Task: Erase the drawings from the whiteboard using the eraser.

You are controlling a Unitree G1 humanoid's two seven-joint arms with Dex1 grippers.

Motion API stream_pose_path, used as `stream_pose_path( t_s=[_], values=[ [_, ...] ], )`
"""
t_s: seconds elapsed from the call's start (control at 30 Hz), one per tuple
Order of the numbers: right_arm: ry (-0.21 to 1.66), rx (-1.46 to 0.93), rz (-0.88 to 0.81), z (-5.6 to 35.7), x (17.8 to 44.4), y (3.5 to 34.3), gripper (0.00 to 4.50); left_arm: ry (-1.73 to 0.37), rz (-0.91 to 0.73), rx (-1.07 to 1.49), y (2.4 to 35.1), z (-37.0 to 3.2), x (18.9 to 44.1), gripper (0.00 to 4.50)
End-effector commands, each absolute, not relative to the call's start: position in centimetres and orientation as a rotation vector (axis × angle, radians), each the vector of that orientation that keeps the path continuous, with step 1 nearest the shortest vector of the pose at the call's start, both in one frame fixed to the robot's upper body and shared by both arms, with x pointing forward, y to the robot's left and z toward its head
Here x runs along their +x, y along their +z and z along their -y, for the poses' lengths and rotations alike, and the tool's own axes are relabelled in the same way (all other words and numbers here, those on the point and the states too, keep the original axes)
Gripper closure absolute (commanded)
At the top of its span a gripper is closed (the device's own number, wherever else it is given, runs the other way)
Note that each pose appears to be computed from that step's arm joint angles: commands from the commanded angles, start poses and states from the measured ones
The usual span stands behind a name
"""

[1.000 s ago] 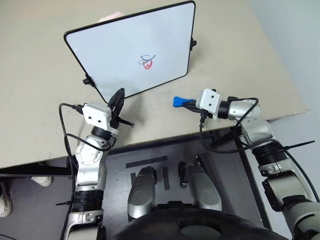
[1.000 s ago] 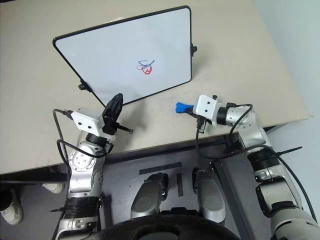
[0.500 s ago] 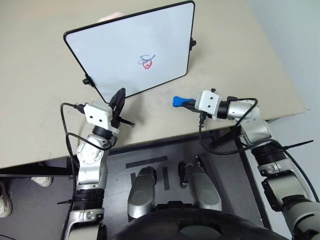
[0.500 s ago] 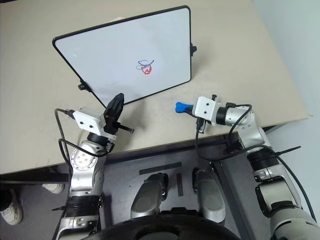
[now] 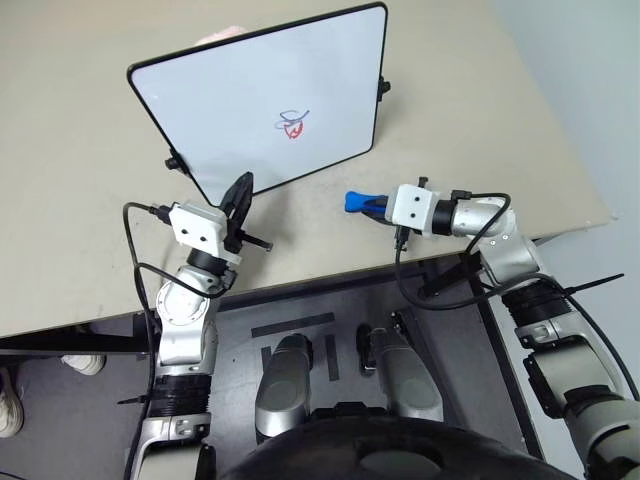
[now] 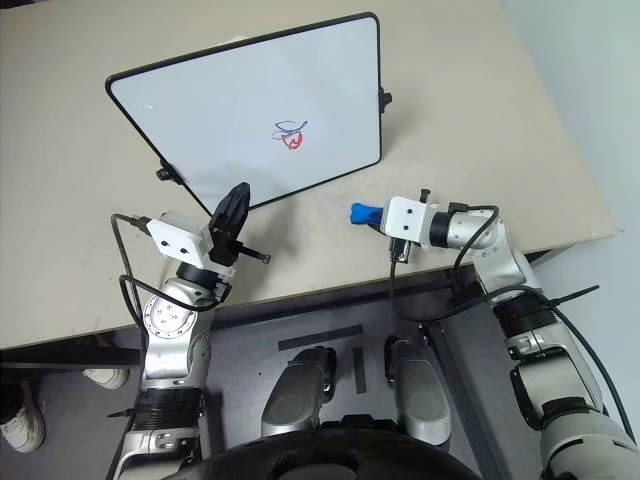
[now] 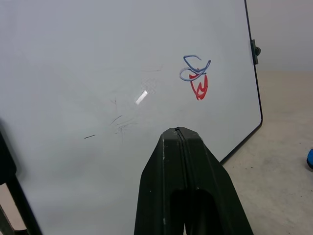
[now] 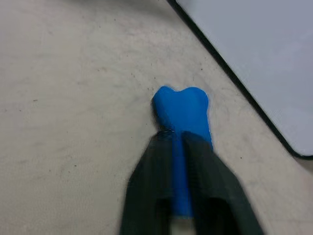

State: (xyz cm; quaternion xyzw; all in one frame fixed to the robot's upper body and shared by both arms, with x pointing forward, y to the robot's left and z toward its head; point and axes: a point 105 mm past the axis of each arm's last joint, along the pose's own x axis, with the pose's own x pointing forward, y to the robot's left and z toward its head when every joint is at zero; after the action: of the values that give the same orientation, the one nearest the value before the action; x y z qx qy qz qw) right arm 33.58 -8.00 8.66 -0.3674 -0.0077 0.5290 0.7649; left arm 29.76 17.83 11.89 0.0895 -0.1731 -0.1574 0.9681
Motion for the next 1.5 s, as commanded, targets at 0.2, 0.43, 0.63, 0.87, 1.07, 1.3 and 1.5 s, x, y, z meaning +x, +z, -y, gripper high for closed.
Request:
stream_pose_path(
  t_s=[0.2,0.43,0.63,0.87,1.07,1.3,1.5],
  values=[
    [1.129,-0.814,0.015,8.4,33.9,8.7,2.81,-0.33,0.381,0.184,12.4,-17.5,29.8,4.5],
    [1.14,-0.799,0.01,8.2,33.8,8.6,3.72,-0.329,0.382,0.184,12.4,-17.6,29.8,4.5],
    [1.144,-0.805,0.014,8.2,33.7,8.6,4.48,-0.326,0.382,0.185,12.4,-17.6,29.8,4.5],
    [1.118,-0.816,0.151,7.3,33.8,11.7,4.48,-0.324,0.383,0.187,12.5,-17.7,29.8,4.5],
    [1.019,-0.829,0.512,4.7,33.9,19.2,4.48,-0.319,0.376,0.193,12.4,-18.1,29.7,4.5],
    [1.004,-0.859,0.717,1.5,34.3,21.2,4.48,-0.316,0.356,0.2,12.0,-18.7,29.6,4.5],
    [1.016,-0.886,0.754,-0.7,35.6,20.4,4.48,-0.319,0.357,0.198,12.0,-18.5,29.7,4.5]
  ],
)
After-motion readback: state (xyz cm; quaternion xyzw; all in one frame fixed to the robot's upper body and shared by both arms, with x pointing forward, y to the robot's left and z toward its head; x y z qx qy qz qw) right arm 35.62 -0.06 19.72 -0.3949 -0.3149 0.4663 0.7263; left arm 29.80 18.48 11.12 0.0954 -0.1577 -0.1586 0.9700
